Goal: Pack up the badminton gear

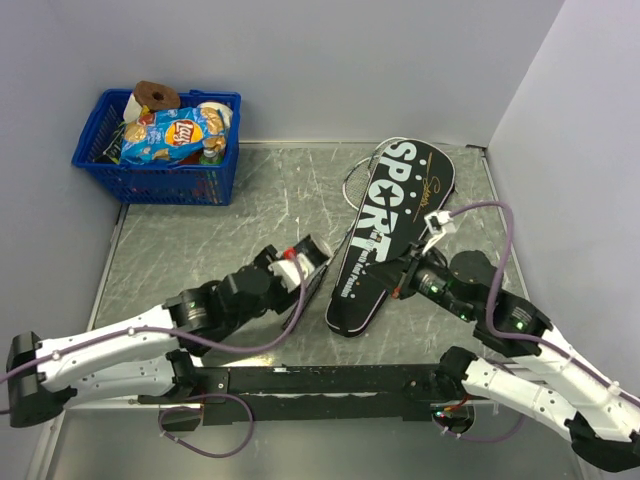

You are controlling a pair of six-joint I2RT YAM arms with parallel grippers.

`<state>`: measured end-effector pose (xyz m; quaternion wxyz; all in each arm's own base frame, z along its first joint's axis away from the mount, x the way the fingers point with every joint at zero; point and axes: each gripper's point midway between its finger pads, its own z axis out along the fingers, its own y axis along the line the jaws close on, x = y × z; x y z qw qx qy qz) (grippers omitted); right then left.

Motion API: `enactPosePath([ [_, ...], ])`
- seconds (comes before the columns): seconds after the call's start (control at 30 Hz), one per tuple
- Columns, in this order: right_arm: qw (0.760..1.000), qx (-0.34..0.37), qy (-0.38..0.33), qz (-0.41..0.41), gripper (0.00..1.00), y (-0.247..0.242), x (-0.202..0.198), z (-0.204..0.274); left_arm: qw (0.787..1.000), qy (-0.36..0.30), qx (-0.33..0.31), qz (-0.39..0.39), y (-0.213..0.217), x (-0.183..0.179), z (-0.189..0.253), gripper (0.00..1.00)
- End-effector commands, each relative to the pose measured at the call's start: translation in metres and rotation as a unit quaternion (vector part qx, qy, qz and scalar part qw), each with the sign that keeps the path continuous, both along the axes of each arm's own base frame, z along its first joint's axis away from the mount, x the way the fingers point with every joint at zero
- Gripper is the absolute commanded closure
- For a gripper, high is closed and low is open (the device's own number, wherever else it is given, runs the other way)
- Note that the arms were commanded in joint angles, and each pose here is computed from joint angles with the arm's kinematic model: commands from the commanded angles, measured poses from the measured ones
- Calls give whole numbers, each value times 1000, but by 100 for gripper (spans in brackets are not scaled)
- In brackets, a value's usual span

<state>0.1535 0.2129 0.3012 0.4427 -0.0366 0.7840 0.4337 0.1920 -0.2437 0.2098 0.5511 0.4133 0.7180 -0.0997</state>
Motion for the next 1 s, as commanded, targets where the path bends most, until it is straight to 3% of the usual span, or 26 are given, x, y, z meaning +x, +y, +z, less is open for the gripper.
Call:
enactPosePath([
  [0.0, 996, -40, -26, -69, 100, -34, 11, 4, 995, -34, 19, 97, 25, 47, 11, 99],
  [0.33, 997, -44, -12, -59, 100, -31, 8, -31, 970, -23, 108, 218, 105, 128, -3, 92],
  [0.57, 999, -38, 7, -22, 100, -13, 4, -46, 947, 18, 110, 302, 161, 150, -36, 87],
  [0.77, 998, -39, 39, 27, 100, 8, -3, -69, 912, 38, 143, 383, 214, 163, -63, 86],
  [0.97, 996, -25, 64, 62, 99, 21, -13, -88, 858, 72, 150, 487, 281, 170, -80, 83],
])
